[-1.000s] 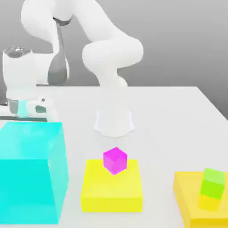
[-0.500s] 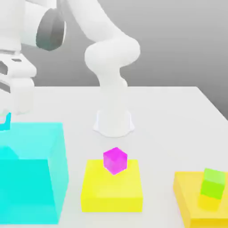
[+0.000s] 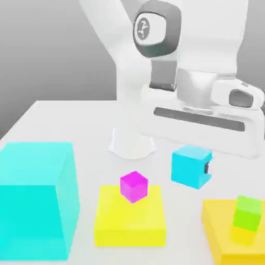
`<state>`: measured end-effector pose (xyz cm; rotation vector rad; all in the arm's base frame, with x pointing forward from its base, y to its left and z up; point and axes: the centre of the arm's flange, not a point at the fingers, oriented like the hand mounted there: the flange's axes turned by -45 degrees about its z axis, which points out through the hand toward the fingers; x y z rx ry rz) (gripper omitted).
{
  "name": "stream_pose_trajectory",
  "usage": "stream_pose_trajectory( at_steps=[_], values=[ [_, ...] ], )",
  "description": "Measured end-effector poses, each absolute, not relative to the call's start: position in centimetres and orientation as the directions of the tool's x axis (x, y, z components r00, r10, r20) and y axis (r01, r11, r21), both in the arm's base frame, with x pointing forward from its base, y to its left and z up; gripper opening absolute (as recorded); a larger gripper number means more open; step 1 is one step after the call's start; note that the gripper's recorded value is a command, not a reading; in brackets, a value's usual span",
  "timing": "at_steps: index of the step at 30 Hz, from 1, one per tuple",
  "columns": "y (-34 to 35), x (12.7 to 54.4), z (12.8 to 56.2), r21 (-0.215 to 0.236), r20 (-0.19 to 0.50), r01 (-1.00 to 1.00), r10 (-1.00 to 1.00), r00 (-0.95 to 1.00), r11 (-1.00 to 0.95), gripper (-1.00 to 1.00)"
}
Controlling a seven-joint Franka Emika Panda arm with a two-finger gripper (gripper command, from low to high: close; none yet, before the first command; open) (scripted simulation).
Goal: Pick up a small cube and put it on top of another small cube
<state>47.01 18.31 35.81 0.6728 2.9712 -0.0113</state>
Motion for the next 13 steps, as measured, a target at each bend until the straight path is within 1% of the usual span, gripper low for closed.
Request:
stream_pose_trajectory(
  at_steps=[3, 5, 9, 10, 13],
  values=[
    [25.6, 43.8, 33.5, 0.015, -0.041, 0.422, 0.423, -0.905, 0.906, -1.0],
    [26.2, 43.2, 31.6, 0.004, -0.01, 0.452, 0.452, -0.892, 0.892, -1.0],
    [26.4, 43.0, 27.0, 0.001, 0.0, 0.462, 0.462, -0.887, 0.887, -1.0],
    [26.3, 43.0, 25.9, 0.0, 0.0, 0.463, 0.463, -0.886, 0.886, 1.0],
    [26.3, 43.0, 25.9, 0.0, 0.0, 0.463, 0.463, -0.886, 0.886, 1.0]
  ],
)
